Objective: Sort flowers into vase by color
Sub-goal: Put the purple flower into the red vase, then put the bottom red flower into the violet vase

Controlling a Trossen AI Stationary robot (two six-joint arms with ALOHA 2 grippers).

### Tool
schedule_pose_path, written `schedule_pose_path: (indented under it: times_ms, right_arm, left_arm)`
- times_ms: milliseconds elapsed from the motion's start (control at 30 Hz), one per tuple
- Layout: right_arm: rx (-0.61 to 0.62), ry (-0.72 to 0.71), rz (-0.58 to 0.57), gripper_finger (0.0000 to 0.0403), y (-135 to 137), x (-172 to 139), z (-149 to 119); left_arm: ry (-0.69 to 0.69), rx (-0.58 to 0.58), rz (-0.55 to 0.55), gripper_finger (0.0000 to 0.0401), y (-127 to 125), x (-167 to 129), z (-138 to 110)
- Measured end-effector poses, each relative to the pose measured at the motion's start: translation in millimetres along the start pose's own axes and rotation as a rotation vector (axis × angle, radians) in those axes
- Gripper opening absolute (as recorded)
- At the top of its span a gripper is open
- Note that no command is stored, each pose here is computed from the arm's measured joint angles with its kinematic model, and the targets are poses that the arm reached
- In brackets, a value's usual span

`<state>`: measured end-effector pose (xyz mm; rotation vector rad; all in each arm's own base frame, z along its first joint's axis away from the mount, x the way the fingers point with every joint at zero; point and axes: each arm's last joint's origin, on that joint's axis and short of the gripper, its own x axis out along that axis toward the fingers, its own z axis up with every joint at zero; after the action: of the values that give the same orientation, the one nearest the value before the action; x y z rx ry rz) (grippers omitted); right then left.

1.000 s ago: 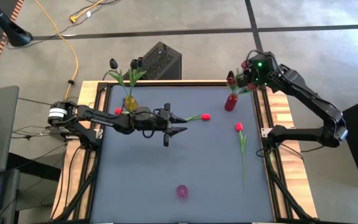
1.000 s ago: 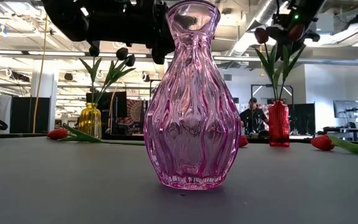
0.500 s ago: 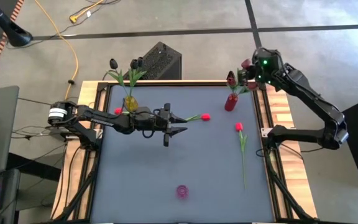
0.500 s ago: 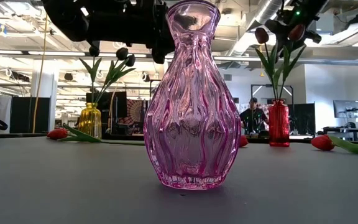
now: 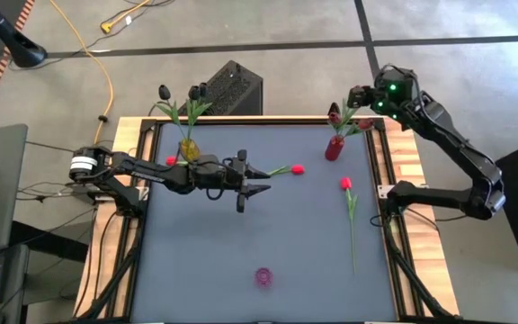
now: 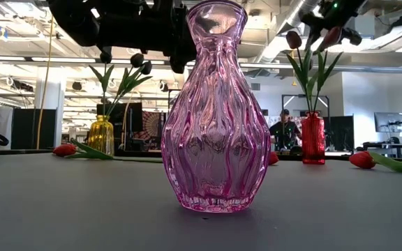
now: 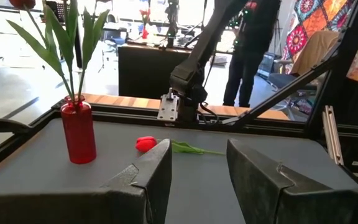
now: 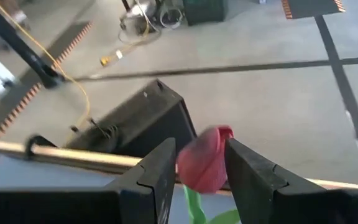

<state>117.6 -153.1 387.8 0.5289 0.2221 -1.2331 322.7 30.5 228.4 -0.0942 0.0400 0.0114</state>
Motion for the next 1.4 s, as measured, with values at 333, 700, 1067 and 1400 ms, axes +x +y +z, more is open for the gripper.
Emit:
schedule_pose_path:
  times_ms: [333,700,1067,1400]
  right_arm:
    - [0.031,-0.103,-0.013,0.0163,2,-15,18]
    - [0.014,-0.063,0.21,0.0163,17,-26,28]
    - [-0.239,0.068,0.569,0.0163,52,-85,27]
    - [-0.34,0.454,0.819,0.0163,76,-126,-22]
  left_arm:
    - [0.0,0.003,0.0,0.0141,0,0,0]
    - [0.049,-0.011,0.001,0.0141,0,0,-5]
    - [0.104,0.086,-0.106,0.0141,-11,0,-11]
    - [0.107,0.121,-0.11,0.0141,-14,0,-11]
